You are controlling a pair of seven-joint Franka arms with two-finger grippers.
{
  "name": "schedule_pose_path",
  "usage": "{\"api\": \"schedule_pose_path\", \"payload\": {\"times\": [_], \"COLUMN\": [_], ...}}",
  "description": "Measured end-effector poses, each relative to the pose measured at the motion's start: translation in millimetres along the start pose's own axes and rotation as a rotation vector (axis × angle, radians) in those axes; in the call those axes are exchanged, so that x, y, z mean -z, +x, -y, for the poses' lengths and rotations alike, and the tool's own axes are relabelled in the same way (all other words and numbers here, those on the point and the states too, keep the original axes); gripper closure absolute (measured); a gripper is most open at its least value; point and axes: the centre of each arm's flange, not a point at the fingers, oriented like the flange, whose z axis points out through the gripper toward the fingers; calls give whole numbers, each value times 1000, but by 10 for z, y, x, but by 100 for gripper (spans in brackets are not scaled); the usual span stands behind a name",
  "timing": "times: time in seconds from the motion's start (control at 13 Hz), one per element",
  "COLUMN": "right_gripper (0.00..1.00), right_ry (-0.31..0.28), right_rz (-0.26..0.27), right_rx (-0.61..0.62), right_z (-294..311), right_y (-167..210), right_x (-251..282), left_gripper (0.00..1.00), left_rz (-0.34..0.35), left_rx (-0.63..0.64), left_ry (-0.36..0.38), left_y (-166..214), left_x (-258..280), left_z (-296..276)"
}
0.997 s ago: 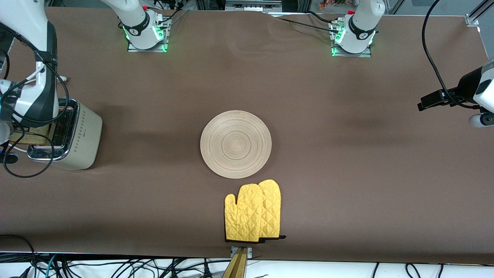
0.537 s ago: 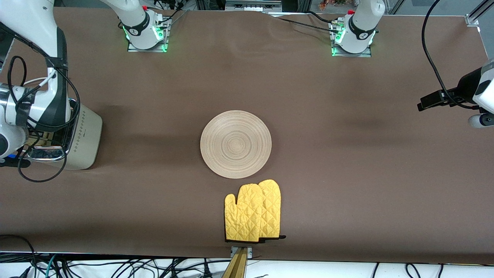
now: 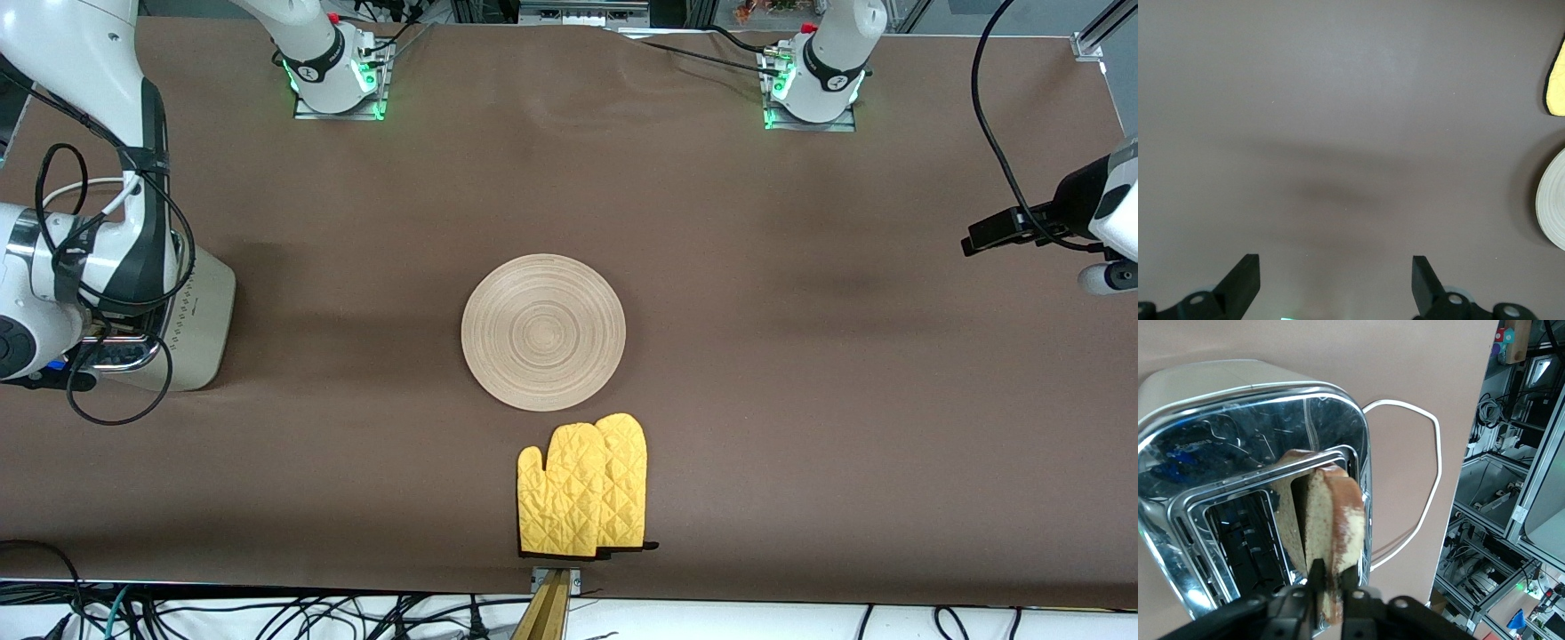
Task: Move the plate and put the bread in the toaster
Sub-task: 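Lower the bread into the toaster slot with the right gripper, then open the right gripper and raise it off the toaster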
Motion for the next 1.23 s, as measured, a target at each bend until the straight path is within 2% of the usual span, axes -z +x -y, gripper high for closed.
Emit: {"api": "schedule_pose_path", "payload": {"times": [0.31,0.54,0.84,0.92,1.23], "right_gripper": [33,1,0,0,0], "right_ry": [25,36,78,110,299], "right_rz": [-27,-76,-119,-128,-152], "right_rx": [14,35,97,115,204], "right_z": [-96,-185,-333,-288,126], "right_y": [36,-35,-403,-526,-883], "right_x": [17,385,1010,1191,1730], "left_gripper": [0,0,0,0,0], "left_rz": [0,0,1,1,1], "left_rx": [0,0,0,0,0], "left_ry": [0,0,0,0,0], "left_y": [0,1,1,1,1], "left_x": [0,-1,-3,-4,-4], "left_z": [0,0,-1,-1,-1]}}
